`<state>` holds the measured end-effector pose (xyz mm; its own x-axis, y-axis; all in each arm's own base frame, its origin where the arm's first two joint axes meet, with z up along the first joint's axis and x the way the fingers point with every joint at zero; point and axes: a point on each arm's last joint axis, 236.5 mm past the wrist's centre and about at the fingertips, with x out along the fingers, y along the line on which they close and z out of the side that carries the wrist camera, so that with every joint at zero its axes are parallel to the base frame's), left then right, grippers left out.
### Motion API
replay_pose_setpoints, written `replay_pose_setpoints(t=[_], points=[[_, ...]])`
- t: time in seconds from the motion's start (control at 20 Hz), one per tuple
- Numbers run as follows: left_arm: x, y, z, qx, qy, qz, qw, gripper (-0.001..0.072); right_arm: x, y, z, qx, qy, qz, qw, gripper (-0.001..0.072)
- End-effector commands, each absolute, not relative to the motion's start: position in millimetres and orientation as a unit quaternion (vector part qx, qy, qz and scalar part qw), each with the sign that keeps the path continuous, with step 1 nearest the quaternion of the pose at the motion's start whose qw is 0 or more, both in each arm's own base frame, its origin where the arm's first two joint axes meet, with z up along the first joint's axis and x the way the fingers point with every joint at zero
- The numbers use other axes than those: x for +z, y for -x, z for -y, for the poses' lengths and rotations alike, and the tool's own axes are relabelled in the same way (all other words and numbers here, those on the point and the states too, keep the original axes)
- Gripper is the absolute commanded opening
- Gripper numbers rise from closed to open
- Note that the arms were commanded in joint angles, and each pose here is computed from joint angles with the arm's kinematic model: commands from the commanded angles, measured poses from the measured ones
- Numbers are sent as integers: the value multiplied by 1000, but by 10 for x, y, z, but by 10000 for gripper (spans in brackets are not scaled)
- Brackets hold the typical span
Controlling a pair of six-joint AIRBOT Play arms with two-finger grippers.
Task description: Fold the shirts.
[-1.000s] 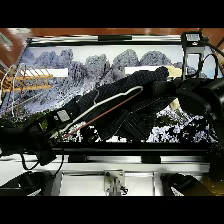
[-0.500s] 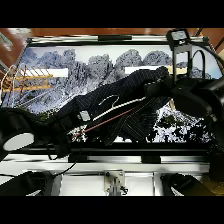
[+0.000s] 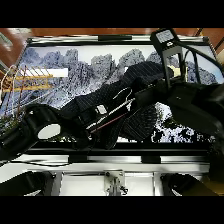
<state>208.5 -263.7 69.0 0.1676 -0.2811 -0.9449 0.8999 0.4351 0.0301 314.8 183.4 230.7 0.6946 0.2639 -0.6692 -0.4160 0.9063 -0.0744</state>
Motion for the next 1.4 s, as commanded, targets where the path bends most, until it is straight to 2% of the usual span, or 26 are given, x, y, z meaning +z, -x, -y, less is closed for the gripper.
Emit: replay_pose_setpoints(t=[0.0, 0.35, 0.6, 0.75, 0.95, 1.35], points=[[651, -2160, 2896, -427, -263, -481, 720, 63, 2407, -2990, -1751, 183, 94, -346, 915, 114], [406, -1859, 2771, -405, -224, -554, 692, 63, 2550, -3064, -1431, 124, 102, -323, 933, 114], [596, -1929, 2727, -387, -202, -534, 724, 63, 2488, -3069, -1461, 125, 102, -333, 929, 114], [571, -2067, 3123, -412, -149, -508, 742, 63, 2497, -3020, -1691, 166, 73, -332, 926, 114], [661, -2266, 3542, -443, -128, -438, 772, 63, 2330, -2905, -2002, 204, 17, -376, 904, 114], [721, -2611, 3381, -407, -93, -431, 800, 63, 2076, -2938, -2022, 167, -15, -426, 889, 115]])
